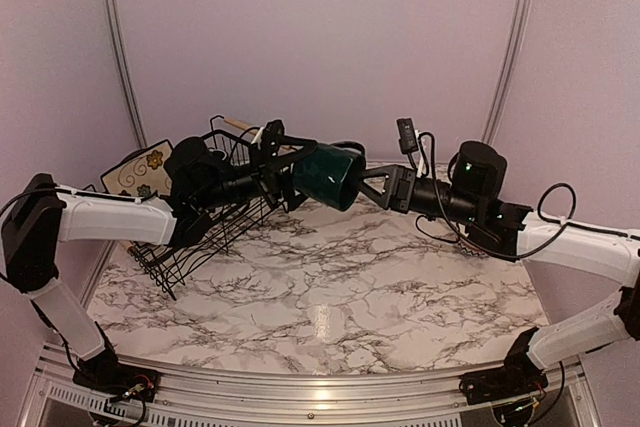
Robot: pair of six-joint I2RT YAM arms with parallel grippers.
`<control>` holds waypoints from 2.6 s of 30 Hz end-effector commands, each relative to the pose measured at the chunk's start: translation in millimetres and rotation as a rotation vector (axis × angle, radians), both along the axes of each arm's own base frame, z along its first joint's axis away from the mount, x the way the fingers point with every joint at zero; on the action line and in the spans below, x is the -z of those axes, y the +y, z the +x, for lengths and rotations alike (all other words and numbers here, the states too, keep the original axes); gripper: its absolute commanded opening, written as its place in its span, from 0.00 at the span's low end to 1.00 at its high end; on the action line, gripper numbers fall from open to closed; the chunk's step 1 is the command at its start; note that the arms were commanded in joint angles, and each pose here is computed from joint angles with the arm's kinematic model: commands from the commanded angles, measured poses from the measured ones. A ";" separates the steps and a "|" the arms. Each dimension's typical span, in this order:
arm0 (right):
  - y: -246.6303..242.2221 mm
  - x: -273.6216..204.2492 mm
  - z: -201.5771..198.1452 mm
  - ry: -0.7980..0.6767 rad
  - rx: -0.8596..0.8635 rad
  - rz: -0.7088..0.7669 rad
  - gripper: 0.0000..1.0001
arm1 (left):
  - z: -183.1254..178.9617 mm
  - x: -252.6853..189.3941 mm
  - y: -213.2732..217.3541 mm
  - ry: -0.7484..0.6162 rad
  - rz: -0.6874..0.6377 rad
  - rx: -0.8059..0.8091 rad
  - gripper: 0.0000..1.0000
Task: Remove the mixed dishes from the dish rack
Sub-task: Pass from the left arm to the right, then place the cup at the center of the board.
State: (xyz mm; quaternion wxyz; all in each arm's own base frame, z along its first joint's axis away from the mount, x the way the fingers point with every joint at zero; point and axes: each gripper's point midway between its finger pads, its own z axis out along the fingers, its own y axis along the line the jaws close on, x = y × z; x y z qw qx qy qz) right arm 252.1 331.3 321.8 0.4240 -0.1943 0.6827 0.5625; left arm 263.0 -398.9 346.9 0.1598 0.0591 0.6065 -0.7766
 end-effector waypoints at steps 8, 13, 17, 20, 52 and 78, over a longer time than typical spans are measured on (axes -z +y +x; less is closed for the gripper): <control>0.7 -4.8 4.9 0.018 0.030 0.054 0.41 | -13.6 -37.2 -7.5 -0.068 -0.161 0.041 0.31; 1.7 -1.0 5.8 0.028 0.028 0.056 0.27 | -14.1 -33.6 -13.8 -0.060 -0.161 0.058 0.31; -0.6 -1.9 7.3 0.020 0.045 0.049 0.11 | -12.6 -26.1 -16.0 -0.059 -0.133 0.050 0.35; -4.7 -1.8 9.0 0.017 0.070 0.039 0.00 | -9.4 -16.6 -17.2 -0.063 -0.089 0.027 0.50; -166.8 80.2 78.6 0.183 0.793 -0.645 0.00 | 65.4 35.4 111.2 -0.176 0.614 -0.578 0.99; -239.3 185.7 121.5 0.522 0.720 -1.112 0.00 | 46.8 28.9 140.5 -0.191 0.636 -0.654 0.99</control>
